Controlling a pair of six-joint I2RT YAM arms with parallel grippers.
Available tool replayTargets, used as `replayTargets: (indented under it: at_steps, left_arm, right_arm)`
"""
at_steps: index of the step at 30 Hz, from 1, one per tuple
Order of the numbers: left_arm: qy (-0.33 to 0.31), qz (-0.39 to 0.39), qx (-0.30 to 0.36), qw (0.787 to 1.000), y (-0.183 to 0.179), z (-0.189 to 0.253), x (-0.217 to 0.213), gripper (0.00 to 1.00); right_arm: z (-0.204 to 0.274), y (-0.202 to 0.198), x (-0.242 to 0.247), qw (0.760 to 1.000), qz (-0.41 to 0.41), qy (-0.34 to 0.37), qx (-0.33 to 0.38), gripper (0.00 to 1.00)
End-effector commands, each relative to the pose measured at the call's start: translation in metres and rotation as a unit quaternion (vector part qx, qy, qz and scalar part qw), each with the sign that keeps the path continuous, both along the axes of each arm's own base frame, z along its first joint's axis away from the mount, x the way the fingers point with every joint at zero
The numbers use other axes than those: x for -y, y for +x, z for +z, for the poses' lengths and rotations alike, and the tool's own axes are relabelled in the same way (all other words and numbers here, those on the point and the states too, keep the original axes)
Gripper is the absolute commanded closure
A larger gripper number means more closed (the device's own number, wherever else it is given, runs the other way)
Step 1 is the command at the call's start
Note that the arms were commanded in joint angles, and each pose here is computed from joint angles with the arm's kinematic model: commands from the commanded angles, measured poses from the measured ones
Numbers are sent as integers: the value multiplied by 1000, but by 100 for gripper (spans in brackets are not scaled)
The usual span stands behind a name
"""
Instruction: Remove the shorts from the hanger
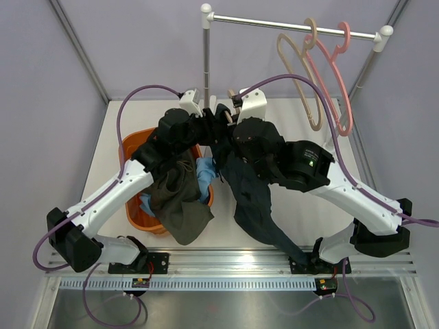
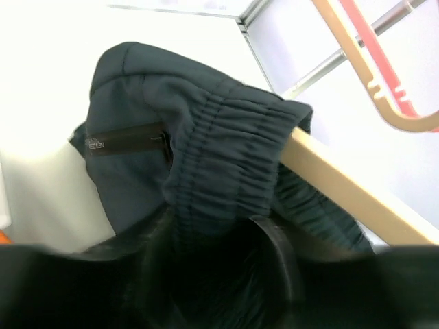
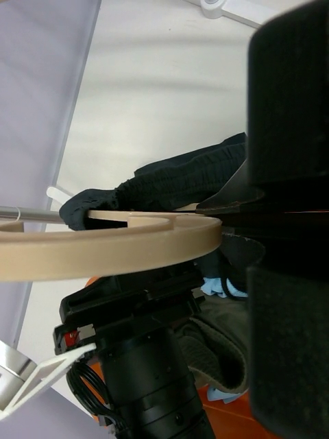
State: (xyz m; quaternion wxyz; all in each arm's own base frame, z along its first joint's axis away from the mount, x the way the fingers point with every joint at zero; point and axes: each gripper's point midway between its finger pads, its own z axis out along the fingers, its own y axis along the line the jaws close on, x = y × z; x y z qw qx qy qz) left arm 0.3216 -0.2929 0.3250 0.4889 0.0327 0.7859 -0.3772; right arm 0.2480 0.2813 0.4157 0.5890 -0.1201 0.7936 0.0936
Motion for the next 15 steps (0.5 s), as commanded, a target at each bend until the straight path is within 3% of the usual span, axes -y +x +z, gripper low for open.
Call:
replayTargets:
  at_steps: [1,2,5,15]
  left_arm:
    - [-6,44,34,998,17,22,-8,67]
    - [-4,53,36,998,20,23,-11,82]
    - [3,74,37,997,29,26,-15,100]
    - [19,130,16,991,64,13,-31,100]
  right_arm:
    - [24,-7,15,999,-24,42,17,100]
    - [23,-10,16,999,-22,41,16,100]
    - [20,-17,20,999,-23,45,11,100]
    - [18,-41,29,999,-11,45,10,100]
